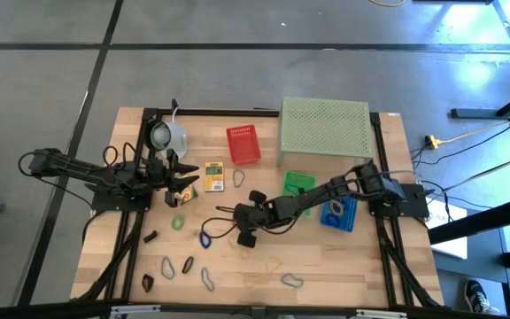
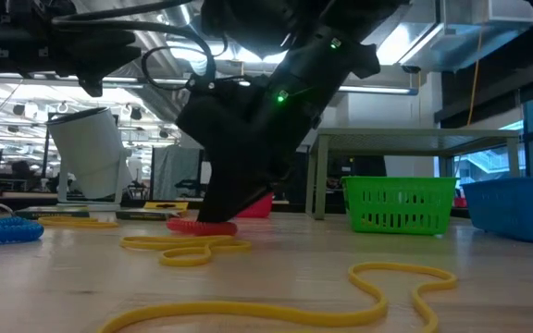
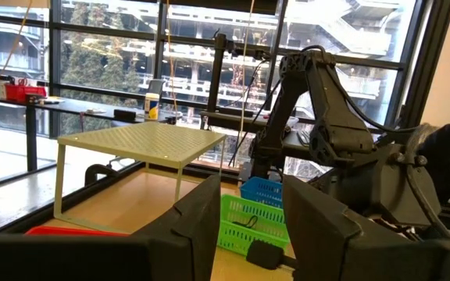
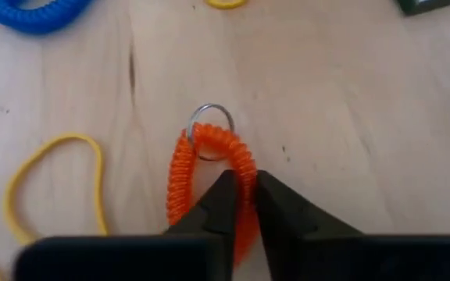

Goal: Pick & Place Office Desk Supplies
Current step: Put the orange spring keychain into the blue bin

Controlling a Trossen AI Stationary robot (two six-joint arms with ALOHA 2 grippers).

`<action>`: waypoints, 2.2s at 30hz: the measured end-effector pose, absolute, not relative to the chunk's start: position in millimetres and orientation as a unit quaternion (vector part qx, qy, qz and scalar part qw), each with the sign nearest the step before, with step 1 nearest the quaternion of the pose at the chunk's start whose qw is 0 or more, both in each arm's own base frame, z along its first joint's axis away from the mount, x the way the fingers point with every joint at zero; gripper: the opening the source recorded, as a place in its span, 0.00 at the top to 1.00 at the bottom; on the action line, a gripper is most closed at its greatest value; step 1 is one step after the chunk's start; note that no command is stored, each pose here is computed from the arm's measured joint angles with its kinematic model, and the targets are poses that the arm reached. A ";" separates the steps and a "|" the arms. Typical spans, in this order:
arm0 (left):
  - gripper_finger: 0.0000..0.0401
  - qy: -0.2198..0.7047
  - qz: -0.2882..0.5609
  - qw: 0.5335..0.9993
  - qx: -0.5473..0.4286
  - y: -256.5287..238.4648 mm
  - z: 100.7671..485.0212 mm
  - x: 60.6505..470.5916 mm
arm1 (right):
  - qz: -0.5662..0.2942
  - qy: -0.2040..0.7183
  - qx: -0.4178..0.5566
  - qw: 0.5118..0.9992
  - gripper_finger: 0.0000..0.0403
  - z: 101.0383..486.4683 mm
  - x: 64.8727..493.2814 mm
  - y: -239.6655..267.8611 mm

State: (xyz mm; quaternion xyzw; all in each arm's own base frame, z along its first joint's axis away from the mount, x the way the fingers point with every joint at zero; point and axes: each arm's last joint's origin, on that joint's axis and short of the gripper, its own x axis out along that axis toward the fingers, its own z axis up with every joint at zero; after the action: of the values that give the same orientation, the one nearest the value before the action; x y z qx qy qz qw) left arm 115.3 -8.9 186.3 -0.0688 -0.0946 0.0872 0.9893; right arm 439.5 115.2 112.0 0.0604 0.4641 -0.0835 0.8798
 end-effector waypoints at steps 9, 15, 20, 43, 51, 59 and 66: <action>0.67 -0.095 0.087 0.989 -0.069 -8.9 186.4 115.3 | -0.051 0.468 0.025 0.882 0.91 127.9 433.3 119.5; 0.67 -0.095 0.087 0.989 -0.069 -8.9 186.3 115.3 | -0.058 0.459 0.008 0.887 0.94 160.4 425.2 114.8; 0.67 -0.095 0.087 0.989 -0.069 -8.9 186.4 115.3 | -0.090 0.433 -0.020 0.897 0.95 197.9 413.1 111.1; 0.67 -0.092 0.087 0.990 -0.068 -8.9 185.8 115.4 | -0.166 0.048 0.068 0.983 0.94 238.1 306.0 104.5; 0.67 -0.087 0.088 0.990 -0.067 -8.9 184.8 115.6 | -0.140 -0.026 0.094 0.985 0.94 235.3 291.9 113.7; 0.67 -0.087 0.088 0.990 -0.067 -9.0 184.8 115.6 | -0.129 0.020 0.064 0.989 0.94 227.8 282.8 128.8; 0.67 -0.087 0.088 0.990 -0.067 -9.0 184.8 115.6 | -0.157 0.103 0.091 0.978 0.94 232.5 251.0 131.6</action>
State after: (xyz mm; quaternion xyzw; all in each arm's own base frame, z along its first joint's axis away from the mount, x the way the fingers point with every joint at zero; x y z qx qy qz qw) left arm 115.6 -9.0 184.8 -0.0668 -0.0868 0.0877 0.9901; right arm 251.0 131.6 232.5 0.0908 0.1028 -0.1574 0.9780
